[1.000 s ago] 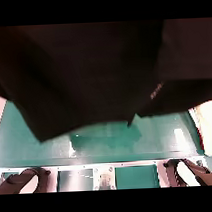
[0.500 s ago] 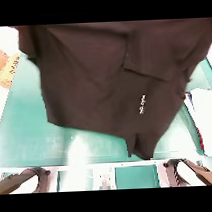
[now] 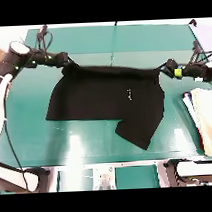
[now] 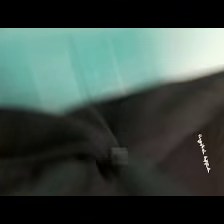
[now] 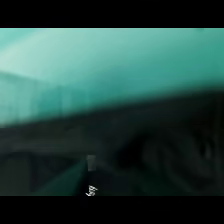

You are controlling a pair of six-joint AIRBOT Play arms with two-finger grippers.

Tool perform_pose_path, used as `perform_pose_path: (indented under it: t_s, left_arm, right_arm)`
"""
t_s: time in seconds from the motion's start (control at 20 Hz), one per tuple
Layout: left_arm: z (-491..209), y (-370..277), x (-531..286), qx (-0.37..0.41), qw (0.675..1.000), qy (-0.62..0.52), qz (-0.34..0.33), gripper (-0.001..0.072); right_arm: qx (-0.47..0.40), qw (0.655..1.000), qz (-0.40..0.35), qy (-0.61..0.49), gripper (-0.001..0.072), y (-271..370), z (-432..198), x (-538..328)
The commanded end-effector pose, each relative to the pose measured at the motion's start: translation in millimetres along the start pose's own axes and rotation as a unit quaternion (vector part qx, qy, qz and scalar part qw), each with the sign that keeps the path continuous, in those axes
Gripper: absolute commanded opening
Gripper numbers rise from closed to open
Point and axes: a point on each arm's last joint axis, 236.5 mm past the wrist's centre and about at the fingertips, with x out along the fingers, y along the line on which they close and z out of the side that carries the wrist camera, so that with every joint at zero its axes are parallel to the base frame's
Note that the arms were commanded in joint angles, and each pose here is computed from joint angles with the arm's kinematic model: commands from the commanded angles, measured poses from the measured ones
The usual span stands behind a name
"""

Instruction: Fold the shirts.

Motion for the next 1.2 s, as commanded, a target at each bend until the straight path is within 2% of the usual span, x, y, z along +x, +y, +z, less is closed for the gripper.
perform_pose_path:
  t_s: [0.0,0.1,0.15,0.2,0.25,0.3,0.35,0.45,0.6,0.7,0.95,1.05,1.15]
  left_arm:
    - [-18,12,11,-0.028,0.999,0.037,-0.019,0.0671]
    - [-17,13,-13,-0.024,0.997,0.060,-0.036,0.0670]
    - [-16,16,-29,-0.026,0.996,0.072,-0.043,0.0571]
    - [-18,20,-47,-0.035,0.994,0.087,-0.051,0.0311]
    - [-20,24,-64,-0.048,0.992,0.102,-0.057,0.0028]
    - [-23,27,-78,-0.066,0.989,0.115,-0.060,0.0023]
    - [-27,30,-94,-0.083,0.986,0.129,-0.063,0.0022]
    - [-44,38,-118,-0.099,0.980,0.163,-0.052,0.0022]
    - [-93,70,-150,-0.129,0.965,0.222,0.051,0.0022]
    - [-128,88,-163,-0.155,0.959,0.218,0.099,0.0022]
    - [-214,134,-169,-0.246,0.939,0.191,0.148,0.0037]
    - [-230,142,-161,-0.263,0.933,0.191,0.154,0.0533]
    - [-236,146,-152,-0.275,0.932,0.181,0.154,0.0550]
  right_arm:
    - [0.041,0.999,-0.006,0.034,0.0366,-37,-14,15]
    - [0.057,0.997,0.013,0.056,0.0353,-43,-14,-9]
    - [0.068,0.995,0.025,0.072,0.0266,-46,-19,-22]
    - [0.077,0.992,0.036,0.090,0.0192,-47,-26,-33]
    - [0.087,0.989,0.045,0.109,0.0189,-48,-36,-44]
    - [0.095,0.986,0.050,0.125,0.0109,-49,-46,-54]
    - [0.103,0.984,0.049,0.135,0.0075,-50,-58,-61]
    - [0.118,0.982,0.031,0.144,0.0075,-56,-80,-74]
    - [0.132,0.982,-0.005,0.136,0.0075,-69,-113,-94]
    - [0.150,0.982,-0.022,0.114,0.0076,-79,-129,-103]
    - [0.196,0.975,-0.041,0.100,0.0090,-96,-166,-105]
    - [0.205,0.972,-0.043,0.104,0.0099,-99,-173,-101]
    - [0.208,0.972,-0.047,0.101,0.0099,-103,-173,-100]
